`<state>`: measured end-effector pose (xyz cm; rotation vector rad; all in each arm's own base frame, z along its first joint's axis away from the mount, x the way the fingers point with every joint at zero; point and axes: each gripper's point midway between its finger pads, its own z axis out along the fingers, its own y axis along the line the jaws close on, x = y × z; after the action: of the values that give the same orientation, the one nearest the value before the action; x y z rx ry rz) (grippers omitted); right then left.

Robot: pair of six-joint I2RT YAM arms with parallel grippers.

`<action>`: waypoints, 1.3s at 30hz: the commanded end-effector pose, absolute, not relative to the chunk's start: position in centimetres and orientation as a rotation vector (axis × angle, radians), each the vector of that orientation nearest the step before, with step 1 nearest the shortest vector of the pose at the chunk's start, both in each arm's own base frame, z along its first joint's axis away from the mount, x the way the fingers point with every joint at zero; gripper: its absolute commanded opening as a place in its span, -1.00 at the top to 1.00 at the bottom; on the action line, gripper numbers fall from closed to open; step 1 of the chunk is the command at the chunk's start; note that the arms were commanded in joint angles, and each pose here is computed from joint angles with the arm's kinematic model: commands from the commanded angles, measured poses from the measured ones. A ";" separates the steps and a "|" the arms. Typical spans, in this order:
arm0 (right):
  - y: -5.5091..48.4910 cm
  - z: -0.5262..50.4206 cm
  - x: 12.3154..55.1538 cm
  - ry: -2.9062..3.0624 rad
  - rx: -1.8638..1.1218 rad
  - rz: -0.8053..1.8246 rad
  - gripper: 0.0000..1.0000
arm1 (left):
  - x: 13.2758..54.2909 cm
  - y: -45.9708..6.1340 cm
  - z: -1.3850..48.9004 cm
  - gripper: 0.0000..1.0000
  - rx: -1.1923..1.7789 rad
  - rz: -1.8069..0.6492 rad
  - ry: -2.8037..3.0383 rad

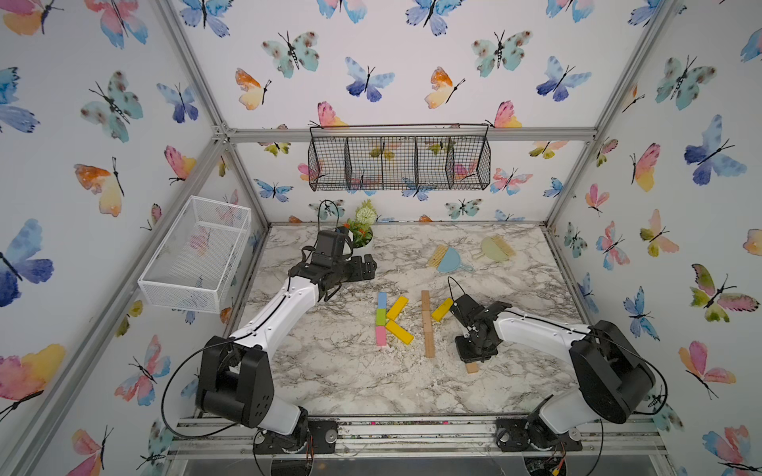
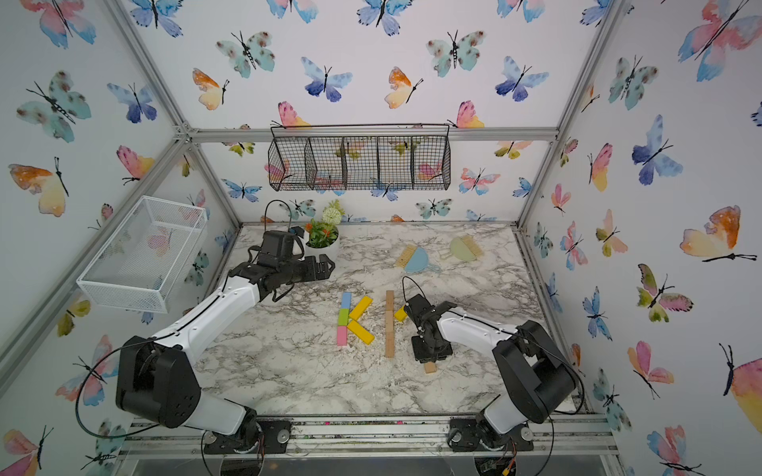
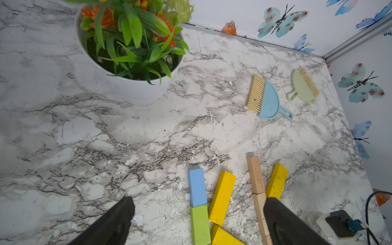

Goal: Assemble the letter k with building blocks
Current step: Pick up the building block from the center of the board, then assemble the building block at the center of the board.

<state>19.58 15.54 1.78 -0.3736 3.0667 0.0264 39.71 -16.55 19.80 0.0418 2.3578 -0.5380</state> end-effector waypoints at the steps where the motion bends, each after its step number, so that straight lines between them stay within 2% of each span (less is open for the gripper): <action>1: 15.6 2.9 20.9 3.022 -0.440 -0.038 0.59 | 39.9 -16.7 20.1 -0.97 0.040 -0.563 2.349; 4: 16.4 4.1 22.5 2.971 -0.512 -0.052 0.59 | 40.0 -16.7 20.0 -0.97 0.039 -0.568 2.352; 8: 19.2 5.1 24.4 2.895 -0.636 0.069 0.61 | 40.0 -16.7 20.0 -0.97 0.038 -0.573 2.353; 13: 20.0 5.4 25.9 2.858 -0.844 0.016 0.58 | 39.9 -16.7 20.2 -0.97 0.041 -0.580 2.350; 15: 19.9 5.1 26.2 2.853 -0.886 -0.024 0.65 | 39.9 -16.7 20.4 -0.97 0.039 -0.584 2.344; 26: 21.2 3.3 24.8 2.875 -0.986 0.121 0.91 | 39.7 -16.7 20.4 -0.97 0.041 -0.594 2.346; 39: 21.4 2.4 24.0 2.870 -1.018 0.173 0.92 | 39.8 -16.8 20.1 -0.97 0.039 -0.593 2.354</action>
<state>24.31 20.97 2.44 -0.9875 2.8864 0.1432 39.57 -16.85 19.76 0.0442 2.3653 -0.5852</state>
